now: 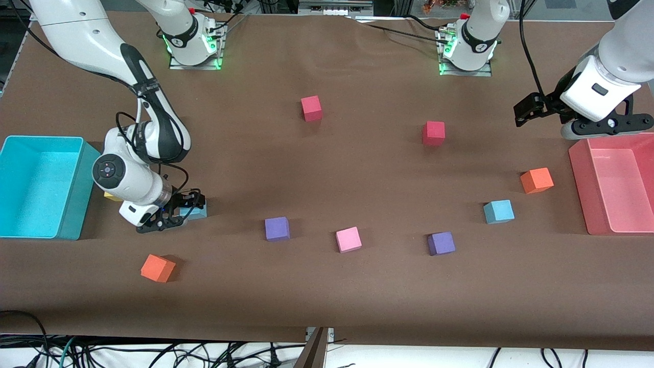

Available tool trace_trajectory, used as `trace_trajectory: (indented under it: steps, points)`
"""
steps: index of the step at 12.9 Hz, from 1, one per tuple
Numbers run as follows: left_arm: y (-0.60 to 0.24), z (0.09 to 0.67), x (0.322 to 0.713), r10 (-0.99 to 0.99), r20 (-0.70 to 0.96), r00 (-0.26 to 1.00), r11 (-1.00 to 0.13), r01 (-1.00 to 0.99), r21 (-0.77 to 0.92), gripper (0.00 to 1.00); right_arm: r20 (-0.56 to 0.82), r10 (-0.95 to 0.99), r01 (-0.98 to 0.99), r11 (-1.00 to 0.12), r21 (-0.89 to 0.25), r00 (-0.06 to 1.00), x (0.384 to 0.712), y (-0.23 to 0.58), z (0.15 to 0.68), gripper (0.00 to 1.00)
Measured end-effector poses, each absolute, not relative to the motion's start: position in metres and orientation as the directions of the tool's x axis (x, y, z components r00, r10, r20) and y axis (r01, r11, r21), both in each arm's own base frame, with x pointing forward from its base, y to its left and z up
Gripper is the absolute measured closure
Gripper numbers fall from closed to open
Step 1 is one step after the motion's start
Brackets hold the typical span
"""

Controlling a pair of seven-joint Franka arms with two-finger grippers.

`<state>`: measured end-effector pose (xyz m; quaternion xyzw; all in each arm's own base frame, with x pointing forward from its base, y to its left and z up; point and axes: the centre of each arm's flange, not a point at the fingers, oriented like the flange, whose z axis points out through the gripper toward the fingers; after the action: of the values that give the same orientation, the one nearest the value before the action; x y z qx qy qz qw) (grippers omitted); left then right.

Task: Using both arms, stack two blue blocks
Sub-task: 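Reach the right gripper to the cyan cube and grasp it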

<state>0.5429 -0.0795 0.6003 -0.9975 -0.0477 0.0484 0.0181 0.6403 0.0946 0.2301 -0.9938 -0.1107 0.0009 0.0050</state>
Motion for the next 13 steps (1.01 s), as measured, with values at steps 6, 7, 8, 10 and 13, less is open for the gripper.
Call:
trace_trajectory:
  steps: [6,7,8,10,13]
  points:
    - [-0.079,0.6,0.543,0.097,-0.095,0.991,-0.995,0.093,-0.041,0.0,-0.005,0.2,0.2,-0.98,-0.01,0.98,0.635,0.107,0.216,0.01]
    - [-0.079,0.6,0.543,0.097,-0.095,0.991,-0.995,0.093,-0.041,0.0,0.003,0.201,0.201,-0.979,-0.011,0.98,0.633,0.108,0.209,0.01]
    - [-0.079,0.6,0.543,0.097,-0.095,0.991,-0.995,0.093,-0.041,0.0,0.01,0.202,0.202,-0.979,-0.011,0.979,0.632,0.108,0.203,0.08]
    - [-0.079,0.6,0.543,0.097,-0.095,0.991,-0.995,0.093,-0.041,0.0,0.01,0.201,0.201,-0.979,-0.011,0.98,0.628,0.106,0.193,0.32]
    - [-0.079,0.6,0.543,0.097,-0.095,0.991,-0.995,0.094,-0.041,0.0,0.014,0.201,0.201,-0.98,-0.011,0.98,0.629,0.106,0.195,0.39]
